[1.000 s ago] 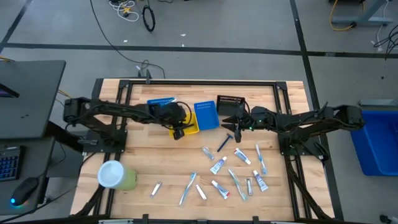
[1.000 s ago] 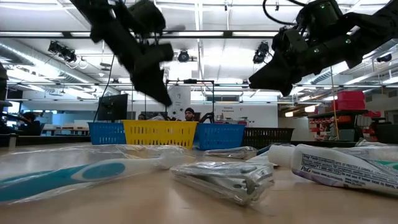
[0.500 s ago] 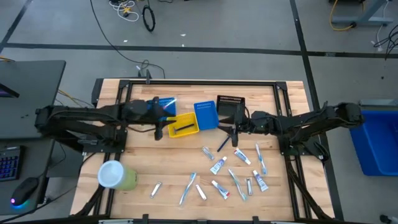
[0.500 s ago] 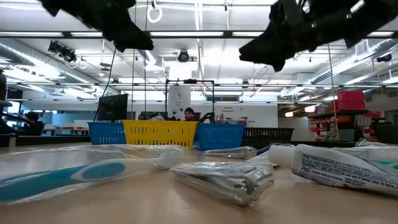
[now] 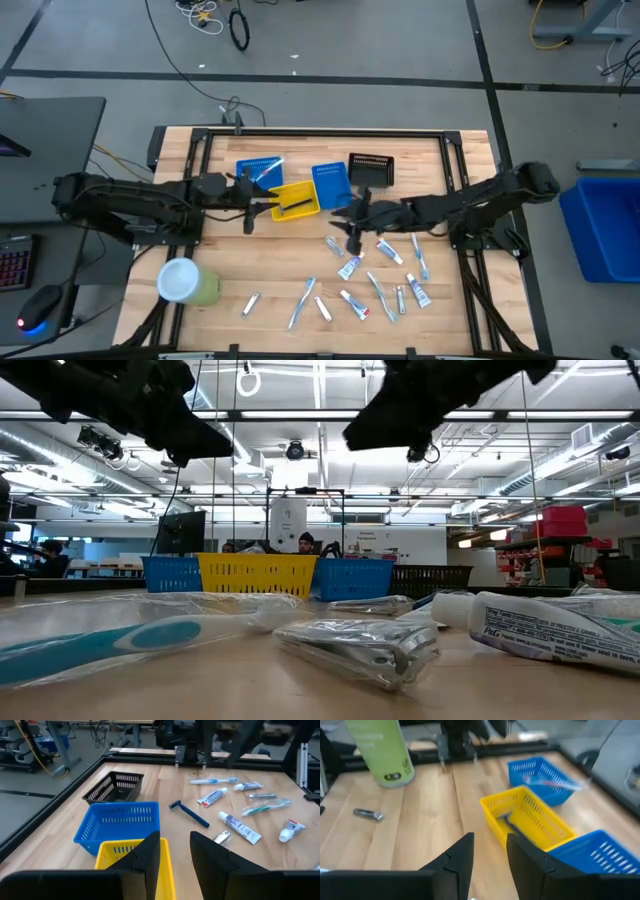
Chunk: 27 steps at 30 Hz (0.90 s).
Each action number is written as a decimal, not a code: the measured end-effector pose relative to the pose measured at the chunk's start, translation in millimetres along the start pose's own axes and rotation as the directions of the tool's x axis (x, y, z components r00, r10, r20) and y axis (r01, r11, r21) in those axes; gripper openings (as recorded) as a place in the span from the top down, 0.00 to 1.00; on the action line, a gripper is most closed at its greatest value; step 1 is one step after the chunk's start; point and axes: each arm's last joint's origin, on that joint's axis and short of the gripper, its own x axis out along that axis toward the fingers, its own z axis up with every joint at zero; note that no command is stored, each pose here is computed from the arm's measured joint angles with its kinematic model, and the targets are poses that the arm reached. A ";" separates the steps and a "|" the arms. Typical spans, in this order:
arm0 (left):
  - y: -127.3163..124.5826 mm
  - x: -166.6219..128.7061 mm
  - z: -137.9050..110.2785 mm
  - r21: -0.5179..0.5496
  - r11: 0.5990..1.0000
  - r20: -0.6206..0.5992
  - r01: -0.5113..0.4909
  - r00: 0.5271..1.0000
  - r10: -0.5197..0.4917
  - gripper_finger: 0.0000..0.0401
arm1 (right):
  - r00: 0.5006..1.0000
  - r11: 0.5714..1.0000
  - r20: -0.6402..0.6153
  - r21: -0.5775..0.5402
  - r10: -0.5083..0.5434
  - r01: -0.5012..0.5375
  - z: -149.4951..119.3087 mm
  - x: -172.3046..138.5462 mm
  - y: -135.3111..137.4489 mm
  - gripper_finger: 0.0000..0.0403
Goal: Pick & Place Travel size toiletries
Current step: Put the nail cutter into the right blue bin
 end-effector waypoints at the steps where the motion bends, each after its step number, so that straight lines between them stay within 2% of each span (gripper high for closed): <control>1: 0.0 -0.1 0.4 0.000 1.000 0.004 -0.001 1.000 0.001 0.71 | 0.999 1.000 -0.034 0.022 -0.004 0.005 2.0 5.9 3.8 0.69; 6: -0.4 -0.1 0.4 0.011 1.000 0.003 0.013 1.000 -0.013 0.71 | 0.975 0.994 -0.222 0.098 -0.024 0.046 -6.4 31.7 20.3 0.68; 13: -0.5 0.0 0.0 0.034 0.999 0.000 0.018 1.000 -0.018 0.71 | 0.924 0.983 -0.378 0.183 0.047 0.025 -40.9 60.0 30.5 0.60; 20: -0.5 0.0 0.2 0.073 0.997 0.002 0.018 1.000 -0.018 0.71 | 0.896 0.987 -0.441 0.157 0.051 0.021 -57.1 69.3 33.7 0.50; 25: -0.5 0.0 0.2 0.073 0.997 0.002 0.018 1.000 -0.018 0.71 | 0.874 0.993 -0.484 0.080 -0.040 0.090 -69.1 69.0 36.0 0.48; 27: -0.5 0.0 0.2 0.076 0.997 0.002 0.018 1.000 -0.018 0.71 | 0.873 0.991 -0.485 0.093 -0.043 0.101 -72.5 72.7 36.2 0.49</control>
